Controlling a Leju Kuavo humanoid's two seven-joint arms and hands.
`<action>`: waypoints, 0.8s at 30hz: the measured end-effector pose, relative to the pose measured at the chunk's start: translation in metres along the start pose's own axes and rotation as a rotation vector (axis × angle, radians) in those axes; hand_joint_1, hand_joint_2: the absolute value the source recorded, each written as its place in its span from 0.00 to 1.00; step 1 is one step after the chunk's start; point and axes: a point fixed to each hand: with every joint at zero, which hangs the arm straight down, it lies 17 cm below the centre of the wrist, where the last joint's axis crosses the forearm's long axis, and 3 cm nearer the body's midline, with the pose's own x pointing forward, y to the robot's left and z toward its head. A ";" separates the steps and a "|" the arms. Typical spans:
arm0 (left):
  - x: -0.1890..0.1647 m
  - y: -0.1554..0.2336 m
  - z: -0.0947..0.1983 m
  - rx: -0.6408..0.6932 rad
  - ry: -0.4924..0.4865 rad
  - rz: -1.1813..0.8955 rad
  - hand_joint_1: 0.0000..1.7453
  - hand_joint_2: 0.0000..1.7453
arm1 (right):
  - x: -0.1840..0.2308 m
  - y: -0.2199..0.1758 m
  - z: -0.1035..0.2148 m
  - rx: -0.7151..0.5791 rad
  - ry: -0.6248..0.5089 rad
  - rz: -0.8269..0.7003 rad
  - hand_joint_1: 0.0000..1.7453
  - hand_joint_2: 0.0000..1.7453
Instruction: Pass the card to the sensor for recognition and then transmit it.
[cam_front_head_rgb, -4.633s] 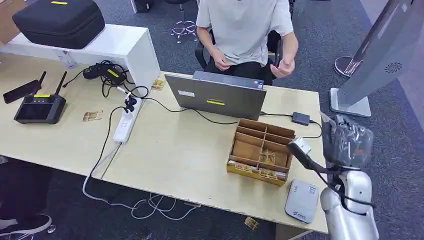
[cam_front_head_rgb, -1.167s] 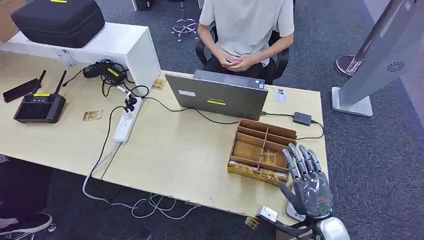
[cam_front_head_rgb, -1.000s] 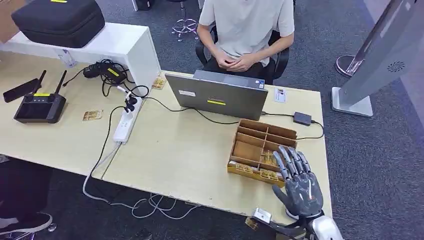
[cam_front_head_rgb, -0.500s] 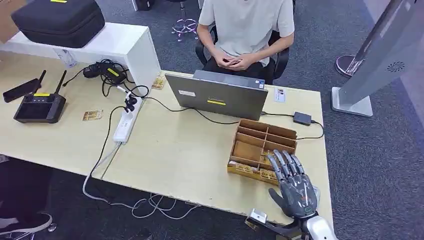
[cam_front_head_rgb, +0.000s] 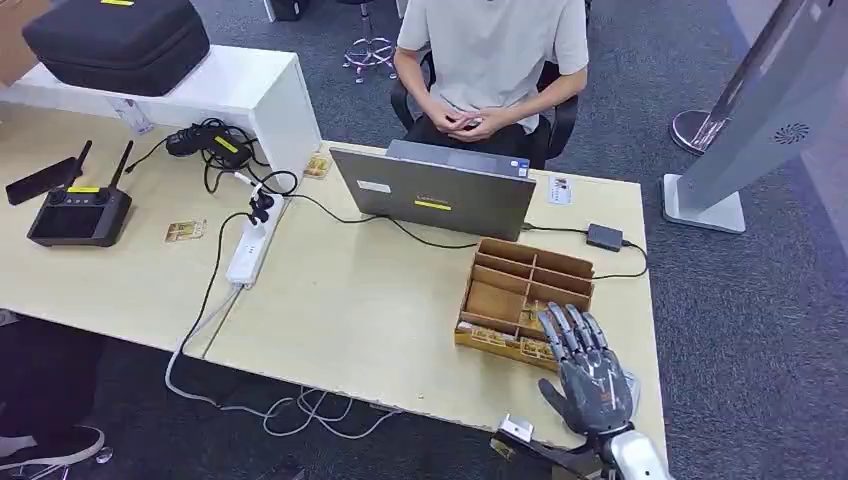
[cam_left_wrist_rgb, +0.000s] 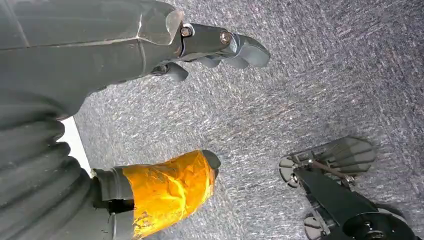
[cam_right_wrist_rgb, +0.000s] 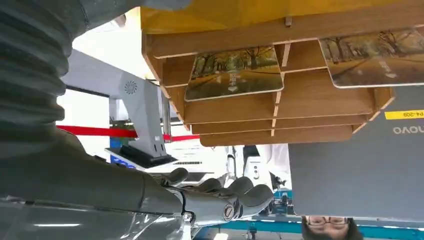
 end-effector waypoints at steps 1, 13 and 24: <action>0.000 0.000 0.000 -0.002 0.000 -0.003 0.00 1.00 | -0.003 0.002 -0.001 0.004 0.006 0.003 0.00 1.00; -0.001 -0.001 0.000 -0.005 0.001 -0.012 0.00 1.00 | -0.021 0.016 -0.001 0.045 0.037 0.013 0.00 1.00; -0.001 -0.001 0.000 -0.005 0.001 -0.015 0.00 1.00 | -0.022 0.023 0.001 0.062 0.045 0.012 0.00 1.00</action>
